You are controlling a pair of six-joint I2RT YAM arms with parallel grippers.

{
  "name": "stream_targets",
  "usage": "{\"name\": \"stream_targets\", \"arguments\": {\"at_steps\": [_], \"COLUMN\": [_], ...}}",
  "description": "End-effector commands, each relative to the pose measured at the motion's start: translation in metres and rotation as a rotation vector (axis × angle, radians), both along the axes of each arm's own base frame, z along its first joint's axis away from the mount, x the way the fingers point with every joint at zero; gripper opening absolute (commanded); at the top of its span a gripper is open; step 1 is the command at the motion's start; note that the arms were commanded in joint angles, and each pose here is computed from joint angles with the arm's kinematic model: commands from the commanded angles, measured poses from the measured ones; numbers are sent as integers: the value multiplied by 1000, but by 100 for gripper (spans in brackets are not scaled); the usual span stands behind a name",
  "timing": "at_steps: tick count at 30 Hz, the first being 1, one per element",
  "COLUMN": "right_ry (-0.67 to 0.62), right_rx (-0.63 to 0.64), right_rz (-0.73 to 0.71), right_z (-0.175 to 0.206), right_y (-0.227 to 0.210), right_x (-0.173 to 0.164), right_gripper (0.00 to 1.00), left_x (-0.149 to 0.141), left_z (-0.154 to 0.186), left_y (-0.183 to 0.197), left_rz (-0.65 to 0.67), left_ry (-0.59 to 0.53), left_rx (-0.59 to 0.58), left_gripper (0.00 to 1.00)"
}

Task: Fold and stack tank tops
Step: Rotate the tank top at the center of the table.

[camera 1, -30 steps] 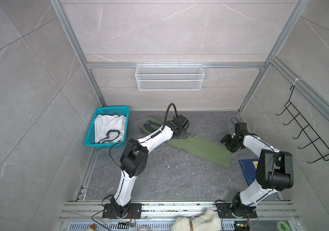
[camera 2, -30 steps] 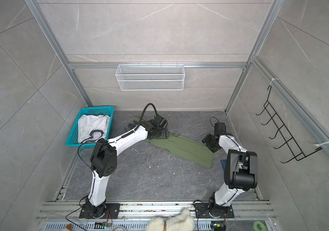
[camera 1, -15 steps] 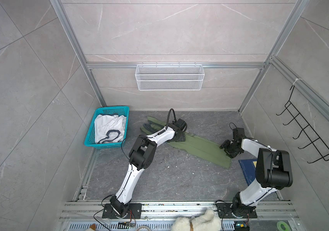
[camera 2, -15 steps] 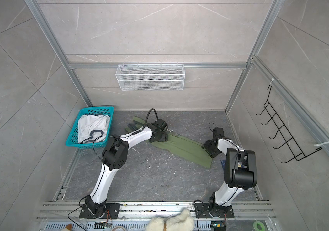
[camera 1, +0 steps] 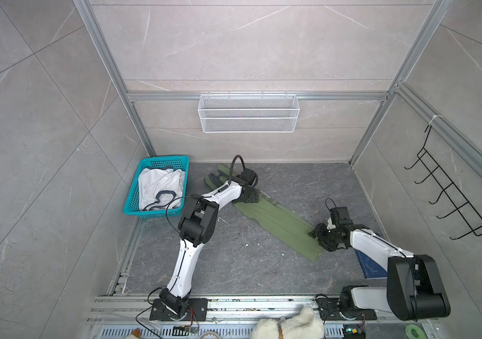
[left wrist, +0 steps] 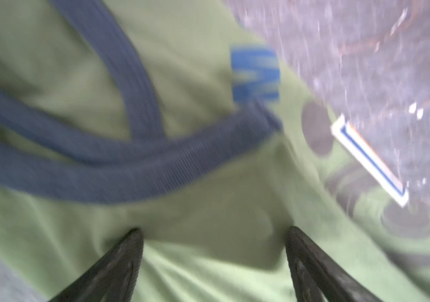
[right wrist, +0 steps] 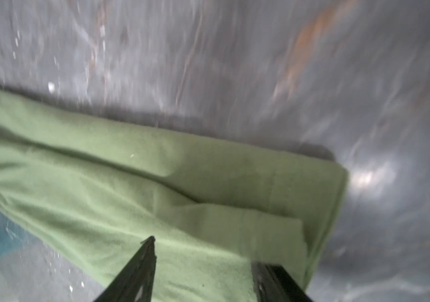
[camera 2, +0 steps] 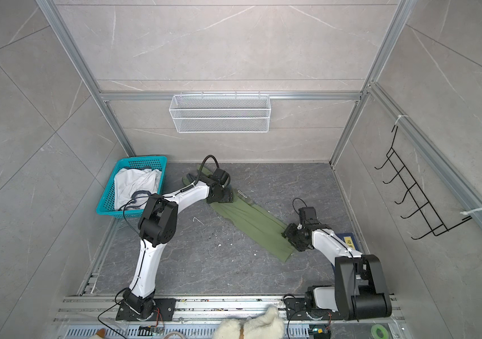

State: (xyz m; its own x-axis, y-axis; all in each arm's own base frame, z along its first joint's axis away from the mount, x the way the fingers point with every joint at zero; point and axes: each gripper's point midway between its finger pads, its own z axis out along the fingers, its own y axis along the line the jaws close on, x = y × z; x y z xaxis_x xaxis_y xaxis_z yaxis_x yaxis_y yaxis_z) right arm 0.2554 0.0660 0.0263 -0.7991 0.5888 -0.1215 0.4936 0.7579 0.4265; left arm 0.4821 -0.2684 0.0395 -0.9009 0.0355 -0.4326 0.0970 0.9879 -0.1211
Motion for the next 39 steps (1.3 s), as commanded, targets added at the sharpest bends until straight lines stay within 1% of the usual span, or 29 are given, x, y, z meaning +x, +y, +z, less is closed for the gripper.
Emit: {"name": "stream_targets", "arguments": {"at_steps": [1,6,9,12,15,17,18,21,23,24,25,26,28,30,35,38,39], "right_ry": [207,210,188,149,88,59,42,12,6,13,20,27,43,61,104,118,124], "right_rx": [-29,-14,1,-4,-44,-108,-162,-317,-399,-441,-469,-479,-489,-480,-465,-446,-445], "right_rz": [-23,20,31,72,153,207,247,294,319,330,346,358,379,405,428,463,477], "right_z": [-24,-22,-23,-13,8,24,32,49,54,55,53,52,46,39,19,9,5], "right_y": [1,19,31,47,64,69,67,50,41,35,32,32,31,34,37,48,53], "right_x": [-67,-92,-101,-99,-91,-85,-81,-70,-64,-63,-63,-63,-64,-67,-75,-81,-84], "right_gripper": [61,61,61,61,61,61,62,62,63,63,63,63,63,63,63,63,63], "left_x": [12,22,22,21,26,29,28,19,8,0,-9,-17,-30,-37,-37,-32,-31], "left_z": [-17,-19,-22,-22,-12,4,15,50,69,76,88,89,89,81,51,32,19], "left_y": [10,-12,-33,-50,-50,-51,-49,-42,-36,-38,-46,-53,-55,-57,-65,-66,-65], "left_rz": [-36,-62,-106,-133,-121,-115,-106,-67,3,29,25,18,38,45,45,40,41], "left_ry": [22,11,10,11,16,2,-9,-39,-44,-37,-40,-31,-26,-19,28,49,64], "left_rx": [58,5,-10,-17,2,14,26,50,22,-20,-87,-122,-125,-128,-142,-100,-75], "left_gripper": [88,88,88,89,89,89,89,89,89,89,89,89,89,89,89,88,88]}}
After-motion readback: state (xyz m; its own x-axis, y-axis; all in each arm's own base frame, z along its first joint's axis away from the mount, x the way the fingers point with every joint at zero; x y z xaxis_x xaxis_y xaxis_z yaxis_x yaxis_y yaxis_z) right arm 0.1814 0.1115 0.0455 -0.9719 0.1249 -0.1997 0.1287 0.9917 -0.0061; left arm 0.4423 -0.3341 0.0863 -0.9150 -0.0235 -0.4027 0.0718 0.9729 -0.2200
